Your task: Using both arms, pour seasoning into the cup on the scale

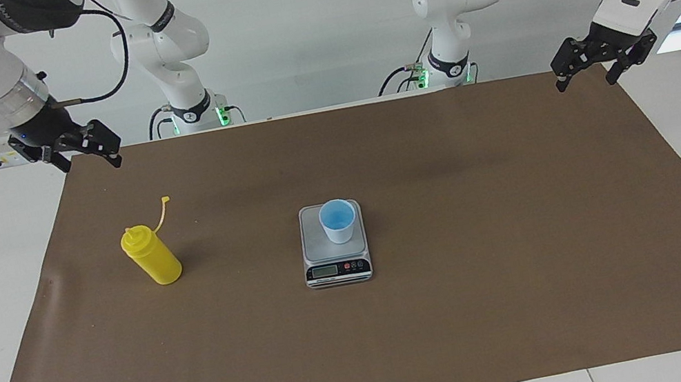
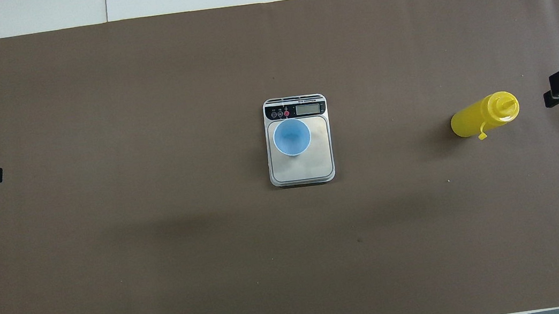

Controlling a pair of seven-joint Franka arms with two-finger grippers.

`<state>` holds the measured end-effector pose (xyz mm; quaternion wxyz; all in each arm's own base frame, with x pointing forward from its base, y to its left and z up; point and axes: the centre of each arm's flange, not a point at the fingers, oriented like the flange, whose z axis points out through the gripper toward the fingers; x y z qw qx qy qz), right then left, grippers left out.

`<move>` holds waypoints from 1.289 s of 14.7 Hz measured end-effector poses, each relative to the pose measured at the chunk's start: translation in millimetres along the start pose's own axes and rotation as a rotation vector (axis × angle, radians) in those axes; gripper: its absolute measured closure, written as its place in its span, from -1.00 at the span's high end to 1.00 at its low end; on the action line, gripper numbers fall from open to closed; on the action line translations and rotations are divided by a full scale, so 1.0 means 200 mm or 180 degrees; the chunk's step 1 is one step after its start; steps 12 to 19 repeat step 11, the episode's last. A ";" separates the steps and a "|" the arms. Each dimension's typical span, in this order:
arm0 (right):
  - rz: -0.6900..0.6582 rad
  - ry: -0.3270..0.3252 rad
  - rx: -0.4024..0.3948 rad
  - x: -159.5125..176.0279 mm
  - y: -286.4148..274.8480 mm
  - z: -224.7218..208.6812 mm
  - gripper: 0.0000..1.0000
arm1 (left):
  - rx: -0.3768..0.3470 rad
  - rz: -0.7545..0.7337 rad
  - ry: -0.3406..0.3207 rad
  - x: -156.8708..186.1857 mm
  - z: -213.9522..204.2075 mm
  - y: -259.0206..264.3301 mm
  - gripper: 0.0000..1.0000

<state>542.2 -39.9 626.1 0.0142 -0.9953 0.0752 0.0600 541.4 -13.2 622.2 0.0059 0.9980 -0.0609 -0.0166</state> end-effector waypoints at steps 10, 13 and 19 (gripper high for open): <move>-0.0329 0.0174 -0.0257 0.01 -0.09 -0.03 1.00 | 0.0000 0.0000 0.0000 0.00 0.00 0.00 1.00; -0.0328 0.0174 -0.0257 0.01 -0.09 -0.03 1.00 | 0.0000 0.0000 0.0000 0.00 0.00 0.00 1.00; -0.0328 0.0174 -0.0257 0.01 -0.09 -0.03 1.00 | 0.0000 0.0000 0.0000 0.00 0.00 0.00 1.00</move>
